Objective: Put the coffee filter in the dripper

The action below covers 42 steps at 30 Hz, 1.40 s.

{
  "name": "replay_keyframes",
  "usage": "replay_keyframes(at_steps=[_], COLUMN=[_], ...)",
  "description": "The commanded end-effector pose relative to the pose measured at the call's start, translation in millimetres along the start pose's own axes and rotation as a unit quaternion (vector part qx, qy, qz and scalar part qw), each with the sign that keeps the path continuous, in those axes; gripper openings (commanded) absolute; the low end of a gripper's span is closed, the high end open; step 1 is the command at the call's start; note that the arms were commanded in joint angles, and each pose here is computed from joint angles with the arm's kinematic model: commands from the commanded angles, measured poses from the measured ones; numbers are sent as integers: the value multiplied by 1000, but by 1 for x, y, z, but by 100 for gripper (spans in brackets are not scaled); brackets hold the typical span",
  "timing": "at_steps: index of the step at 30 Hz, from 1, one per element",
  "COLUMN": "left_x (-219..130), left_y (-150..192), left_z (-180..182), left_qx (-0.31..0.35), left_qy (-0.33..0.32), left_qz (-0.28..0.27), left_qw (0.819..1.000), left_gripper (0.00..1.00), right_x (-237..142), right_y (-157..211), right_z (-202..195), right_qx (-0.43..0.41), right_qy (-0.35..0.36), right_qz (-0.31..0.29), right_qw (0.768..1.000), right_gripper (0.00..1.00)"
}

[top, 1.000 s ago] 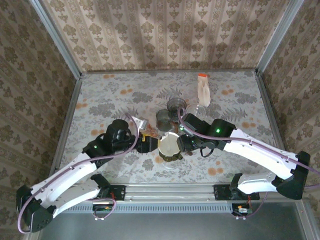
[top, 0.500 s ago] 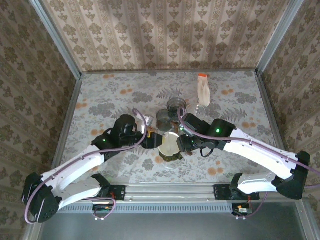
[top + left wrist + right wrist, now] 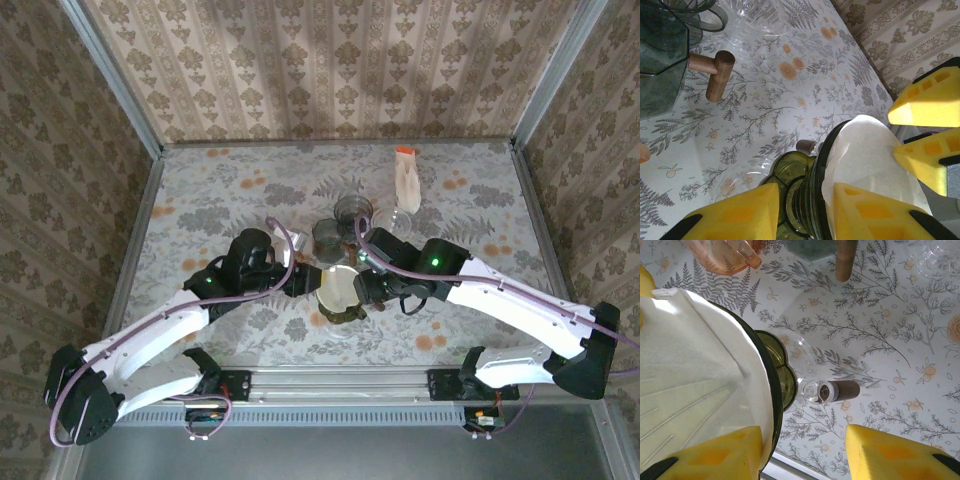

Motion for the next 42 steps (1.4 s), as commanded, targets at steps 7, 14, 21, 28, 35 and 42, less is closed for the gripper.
replay_keyframes(at_steps=[7, 14, 21, 28, 35, 42], left_x=[-7, -7, -9, -14, -39, -64], left_y=[-6, -7, -9, -14, -30, -29], left_z=[-7, -8, -10, -17, -36, -27], left_qx=[2, 1, 2, 6, 29, 35], left_qy=[10, 13, 17, 22, 26, -30], left_qz=[-15, -18, -22, -34, -77, -133], left_qw=[1000, 1000, 1000, 999, 996, 990], left_gripper=[48, 51, 54, 57, 63, 75], right_x=[-6, -15, -34, -43, -55, -50], right_y=[-1, -6, -14, -14, -15, -4], right_z=[-2, -2, -5, -9, -16, -38], right_qx=[-1, 3, 6, 12, 19, 55], right_qy=[5, 1, -5, -13, -11, 30], right_qz=[-13, -34, -79, -112, -152, -199], right_qw=[1000, 999, 997, 993, 988, 978], right_gripper=[62, 70, 72, 73, 73, 74])
Point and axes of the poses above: each hand's point on the last joint's axis, 136 mm out from that joint toward the fingers, its own x axis out along the fingers, its own z axis along the line the jaws close on, y = z × x, the point moved 6 cm from there along -x, back along the fingers, and after that the axes turned 4 degrees about -x, right-handed, at the moved point
